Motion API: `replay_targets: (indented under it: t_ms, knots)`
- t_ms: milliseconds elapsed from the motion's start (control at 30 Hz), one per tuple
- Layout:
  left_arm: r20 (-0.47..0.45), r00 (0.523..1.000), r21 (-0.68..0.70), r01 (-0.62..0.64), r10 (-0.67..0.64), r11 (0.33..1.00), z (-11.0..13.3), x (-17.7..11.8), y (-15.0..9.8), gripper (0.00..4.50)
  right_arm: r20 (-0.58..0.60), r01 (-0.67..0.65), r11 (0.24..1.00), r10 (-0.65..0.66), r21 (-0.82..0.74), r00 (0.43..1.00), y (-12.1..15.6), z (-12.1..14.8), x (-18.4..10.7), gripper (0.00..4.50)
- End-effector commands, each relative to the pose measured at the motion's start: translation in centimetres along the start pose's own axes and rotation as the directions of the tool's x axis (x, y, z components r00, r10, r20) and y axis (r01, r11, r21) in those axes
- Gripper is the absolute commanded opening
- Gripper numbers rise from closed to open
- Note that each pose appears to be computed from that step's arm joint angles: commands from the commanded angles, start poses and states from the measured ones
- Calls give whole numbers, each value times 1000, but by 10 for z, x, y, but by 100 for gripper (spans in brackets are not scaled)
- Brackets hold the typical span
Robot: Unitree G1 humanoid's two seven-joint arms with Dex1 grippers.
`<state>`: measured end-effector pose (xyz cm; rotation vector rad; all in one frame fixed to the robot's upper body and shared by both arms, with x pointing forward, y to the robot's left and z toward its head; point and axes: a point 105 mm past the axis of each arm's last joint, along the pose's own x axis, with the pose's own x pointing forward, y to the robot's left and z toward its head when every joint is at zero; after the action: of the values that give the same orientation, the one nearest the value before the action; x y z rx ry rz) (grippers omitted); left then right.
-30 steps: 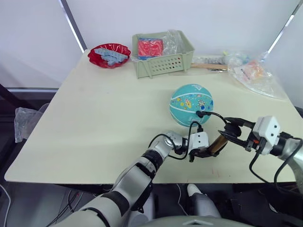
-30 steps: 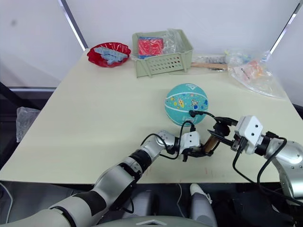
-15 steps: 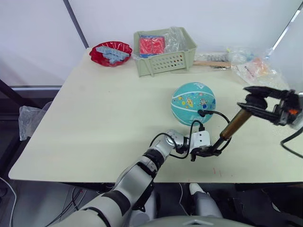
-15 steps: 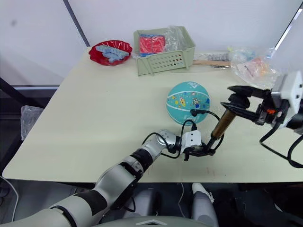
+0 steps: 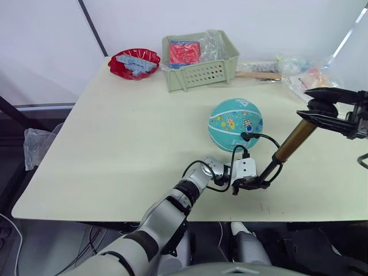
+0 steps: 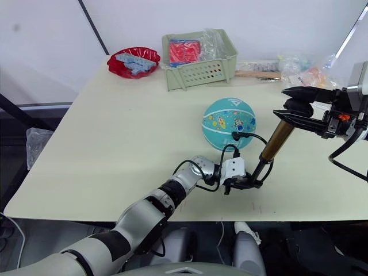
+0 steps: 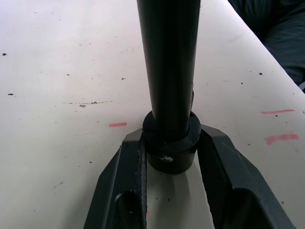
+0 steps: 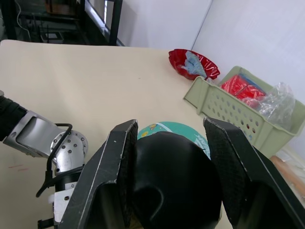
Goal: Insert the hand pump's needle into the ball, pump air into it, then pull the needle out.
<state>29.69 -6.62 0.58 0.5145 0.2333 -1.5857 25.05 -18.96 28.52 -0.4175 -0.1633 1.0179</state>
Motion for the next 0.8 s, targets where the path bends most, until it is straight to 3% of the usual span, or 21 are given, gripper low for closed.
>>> replay_targets:
  t_ms: [33,667,800]
  knots:
    - [-269,959,-171,47,-92,984,-81,-14,-37,103,81,6,992,4,-123,997,9,26,-4,171]
    - [-271,959,-169,39,-84,985,-82,-15,-36,103,-167,-111,987,130,118,977,90,-143,14,171]
    - [-269,959,-170,36,-82,985,-82,-15,-35,103,-157,-97,984,121,152,980,99,-162,20,171]
